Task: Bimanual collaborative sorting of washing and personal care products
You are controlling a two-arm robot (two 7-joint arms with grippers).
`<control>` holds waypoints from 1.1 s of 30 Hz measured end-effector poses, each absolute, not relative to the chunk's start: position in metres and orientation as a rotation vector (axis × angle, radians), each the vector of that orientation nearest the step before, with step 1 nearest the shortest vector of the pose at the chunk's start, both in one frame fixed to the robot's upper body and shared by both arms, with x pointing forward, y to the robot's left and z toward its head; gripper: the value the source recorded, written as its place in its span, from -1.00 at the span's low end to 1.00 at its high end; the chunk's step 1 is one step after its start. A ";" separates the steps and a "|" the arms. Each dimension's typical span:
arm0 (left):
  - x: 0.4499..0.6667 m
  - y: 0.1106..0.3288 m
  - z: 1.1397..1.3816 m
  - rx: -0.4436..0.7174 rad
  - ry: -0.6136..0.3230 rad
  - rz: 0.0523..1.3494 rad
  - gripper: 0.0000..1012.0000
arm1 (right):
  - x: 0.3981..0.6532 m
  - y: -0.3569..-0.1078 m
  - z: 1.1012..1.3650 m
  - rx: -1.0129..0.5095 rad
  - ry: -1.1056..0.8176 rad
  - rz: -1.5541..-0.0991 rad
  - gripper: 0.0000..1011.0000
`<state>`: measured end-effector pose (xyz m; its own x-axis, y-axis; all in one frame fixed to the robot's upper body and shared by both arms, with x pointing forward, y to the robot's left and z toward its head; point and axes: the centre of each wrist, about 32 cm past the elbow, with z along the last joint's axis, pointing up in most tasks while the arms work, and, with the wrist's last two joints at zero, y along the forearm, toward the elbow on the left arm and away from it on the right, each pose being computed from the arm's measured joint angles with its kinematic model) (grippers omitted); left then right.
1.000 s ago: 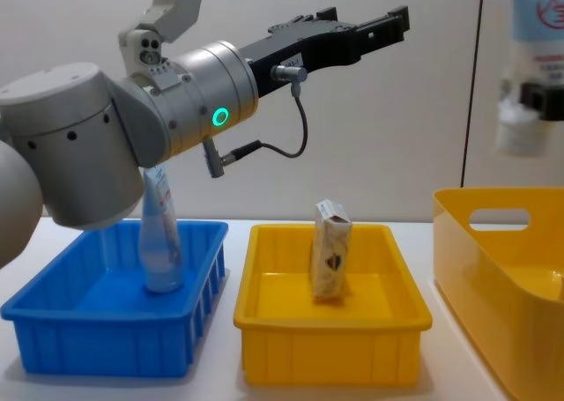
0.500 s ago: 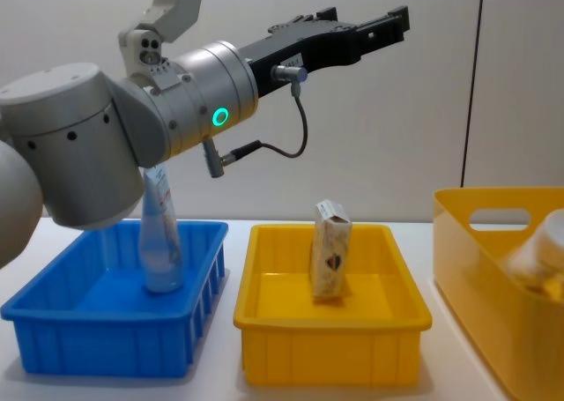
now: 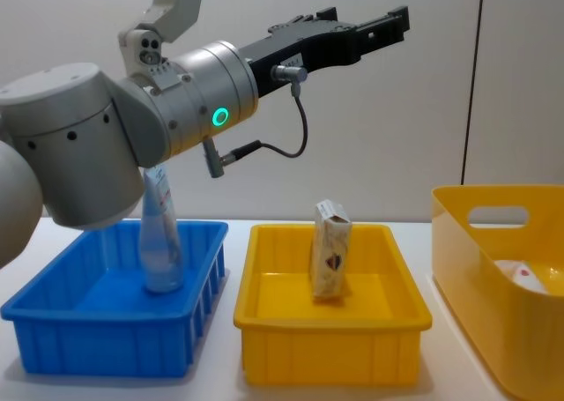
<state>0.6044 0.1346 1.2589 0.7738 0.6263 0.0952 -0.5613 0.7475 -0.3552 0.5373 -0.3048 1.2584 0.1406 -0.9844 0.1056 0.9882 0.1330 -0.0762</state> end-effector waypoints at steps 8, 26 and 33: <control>0.604 0.135 1.259 -0.318 -0.214 0.655 0.98 | 0.537 -0.307 1.258 -0.146 -0.030 -1.438 0.99; 0.604 0.135 1.259 -0.318 -0.215 0.655 0.98 | 0.537 -0.308 1.259 -0.153 -0.029 -1.444 0.99; 0.604 0.135 1.259 -0.318 -0.214 0.655 0.98 | 0.537 -0.309 1.259 -0.154 -0.029 -1.446 0.99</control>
